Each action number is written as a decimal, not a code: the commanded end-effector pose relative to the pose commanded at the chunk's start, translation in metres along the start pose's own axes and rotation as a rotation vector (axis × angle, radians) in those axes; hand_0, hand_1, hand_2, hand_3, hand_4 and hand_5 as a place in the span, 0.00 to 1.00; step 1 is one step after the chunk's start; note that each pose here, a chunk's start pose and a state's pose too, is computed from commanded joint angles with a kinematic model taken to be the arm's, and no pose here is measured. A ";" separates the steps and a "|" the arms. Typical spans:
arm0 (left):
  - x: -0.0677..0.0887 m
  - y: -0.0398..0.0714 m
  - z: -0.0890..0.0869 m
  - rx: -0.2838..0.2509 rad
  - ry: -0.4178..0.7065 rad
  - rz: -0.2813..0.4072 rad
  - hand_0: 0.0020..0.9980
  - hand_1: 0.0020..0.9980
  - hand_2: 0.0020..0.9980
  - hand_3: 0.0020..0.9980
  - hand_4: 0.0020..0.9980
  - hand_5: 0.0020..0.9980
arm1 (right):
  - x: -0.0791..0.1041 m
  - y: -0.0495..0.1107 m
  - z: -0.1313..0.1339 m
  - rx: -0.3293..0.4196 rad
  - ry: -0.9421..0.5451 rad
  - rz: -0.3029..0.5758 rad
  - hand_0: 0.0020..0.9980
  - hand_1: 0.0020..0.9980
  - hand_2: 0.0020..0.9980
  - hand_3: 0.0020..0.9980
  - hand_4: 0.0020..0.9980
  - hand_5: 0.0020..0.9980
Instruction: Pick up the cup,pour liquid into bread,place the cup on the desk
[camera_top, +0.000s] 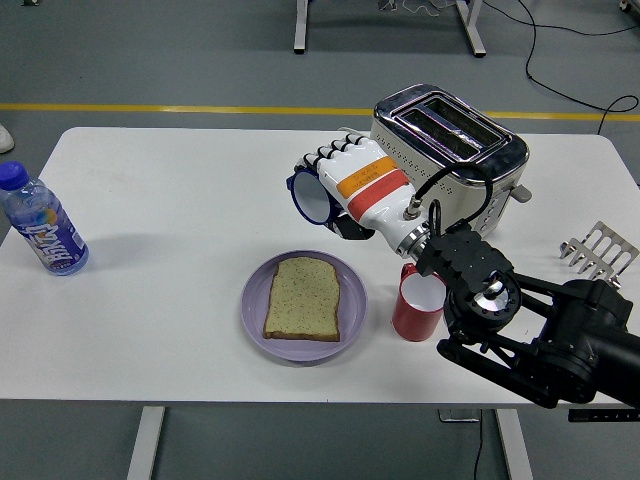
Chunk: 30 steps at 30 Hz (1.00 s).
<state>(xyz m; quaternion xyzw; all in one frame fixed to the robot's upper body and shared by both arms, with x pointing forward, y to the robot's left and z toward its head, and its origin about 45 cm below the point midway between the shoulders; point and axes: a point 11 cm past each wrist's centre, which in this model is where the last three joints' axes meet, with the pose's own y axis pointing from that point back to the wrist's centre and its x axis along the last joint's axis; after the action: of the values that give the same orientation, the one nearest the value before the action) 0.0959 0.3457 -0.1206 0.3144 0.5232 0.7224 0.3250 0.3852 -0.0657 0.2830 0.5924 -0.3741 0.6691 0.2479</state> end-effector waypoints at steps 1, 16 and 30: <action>0.000 0.000 0.000 0.000 0.000 0.000 0.69 0.76 0.77 0.61 0.40 1.00 | 0.000 0.000 0.000 0.003 0.002 0.004 0.34 0.37 0.51 0.52 0.75 0.00; 0.001 0.000 -0.002 0.003 0.000 0.001 0.69 0.76 0.77 0.61 0.40 1.00 | -0.002 0.002 -0.001 0.024 -0.004 0.018 0.35 0.37 0.51 0.52 0.74 0.00; 0.001 0.000 -0.001 0.001 0.003 -0.001 0.69 0.76 0.77 0.61 0.40 1.00 | -0.005 0.002 -0.001 0.013 -0.031 0.003 0.36 0.38 0.51 0.52 0.73 0.00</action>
<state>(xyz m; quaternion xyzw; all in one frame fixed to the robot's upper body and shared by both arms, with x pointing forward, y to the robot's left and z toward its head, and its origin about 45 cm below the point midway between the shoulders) 0.0946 0.3455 -0.1209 0.3131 0.5241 0.7226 0.3243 0.3835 -0.0658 0.2777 0.6035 -0.3744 0.6628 0.2371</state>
